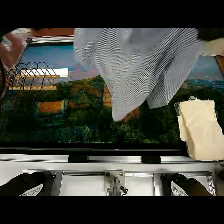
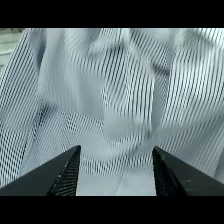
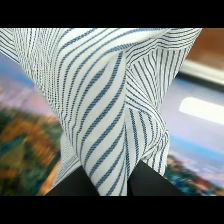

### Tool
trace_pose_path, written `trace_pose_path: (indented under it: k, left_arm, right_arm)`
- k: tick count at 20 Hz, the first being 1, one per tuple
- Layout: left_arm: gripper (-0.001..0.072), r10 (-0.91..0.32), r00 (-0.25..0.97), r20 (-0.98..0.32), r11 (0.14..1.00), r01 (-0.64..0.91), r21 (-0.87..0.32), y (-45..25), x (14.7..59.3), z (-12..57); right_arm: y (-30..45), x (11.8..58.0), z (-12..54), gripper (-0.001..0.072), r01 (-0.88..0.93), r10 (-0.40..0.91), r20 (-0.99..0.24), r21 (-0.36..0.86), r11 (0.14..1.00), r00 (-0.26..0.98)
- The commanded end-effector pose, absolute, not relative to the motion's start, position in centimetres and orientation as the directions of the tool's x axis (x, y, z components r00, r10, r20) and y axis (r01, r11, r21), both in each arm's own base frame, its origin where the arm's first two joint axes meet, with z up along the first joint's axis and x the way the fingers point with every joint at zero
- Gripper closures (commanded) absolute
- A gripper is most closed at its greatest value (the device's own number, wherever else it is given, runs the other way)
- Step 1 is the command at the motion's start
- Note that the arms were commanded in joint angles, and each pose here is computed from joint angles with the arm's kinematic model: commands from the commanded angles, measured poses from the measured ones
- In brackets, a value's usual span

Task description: Fold the shirts.

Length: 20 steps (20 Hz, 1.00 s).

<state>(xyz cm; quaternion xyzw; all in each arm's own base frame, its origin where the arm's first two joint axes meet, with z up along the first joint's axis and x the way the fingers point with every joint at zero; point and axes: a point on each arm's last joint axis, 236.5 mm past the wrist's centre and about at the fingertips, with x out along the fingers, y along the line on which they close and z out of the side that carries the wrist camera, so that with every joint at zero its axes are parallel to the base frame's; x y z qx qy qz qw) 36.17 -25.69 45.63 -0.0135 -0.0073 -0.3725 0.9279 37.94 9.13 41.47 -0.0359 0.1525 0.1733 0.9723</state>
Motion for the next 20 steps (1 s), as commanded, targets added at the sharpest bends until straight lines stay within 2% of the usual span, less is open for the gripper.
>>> trace_pose_path:
  k: [1, 5, 10, 11, 15, 18, 20]
  left_arm:
    - [0.0178, -0.707, 0.707, -0.033, 0.707, 0.706, -0.031, -26.1, 35.8, 44.3]
    - [0.0179, -0.717, 0.693, -0.076, 0.697, 0.716, -0.05, -26.3, 35.5, 43.3]
    - [0.0178, -0.728, 0.668, -0.151, 0.683, 0.727, -0.077, -26.9, 35.5, 41.2]
    - [0.0178, -0.73, 0.663, -0.169, 0.681, 0.726, -0.094, -27.1, 35.7, 40.6]
    - [0.0178, -0.727, 0.653, -0.212, 0.682, 0.724, -0.109, -27.8, 37.1, 38.6]
    - [0.0178, -0.724, 0.651, -0.228, 0.684, 0.72, -0.116, -28.2, 37.9, 37.7]
    - [0.018, -0.715, 0.68, -0.164, 0.698, 0.707, -0.112, -27.9, 38.6, 39.2]
  right_arm:
    - [2.2, 37.4, 44.7, 0.0637, -0.048, 0.04, -0.249, -0.027, 0.998, 0.968]
    - [-3.8, 35.6, 41.3, 0.0636, 0.171, -0.212, -0.393, -0.138, 0.976, 0.895]
    - [-7.3, 33.9, 40.4, 0.0635, 0.293, -0.358, -0.429, -0.213, 0.932, 0.829]
    - [-6.7, 34.0, 40.2, 0.0635, 0.273, -0.335, -0.439, -0.199, 0.941, 0.834]
    - [0.9, 34.9, 38.9, 0.0636, -0.002, -0.012, -0.495, -0.028, 1.0, 0.869]
    - [3.2, 34.8, 38.9, 0.0636, -0.112, 0.086, -0.496, -0.023, 0.993, 0.864]
    - [4.8, 34.5, 38.8, 0.0636, -0.174, 0.151, -0.499, 0.002, 0.985, 0.853]
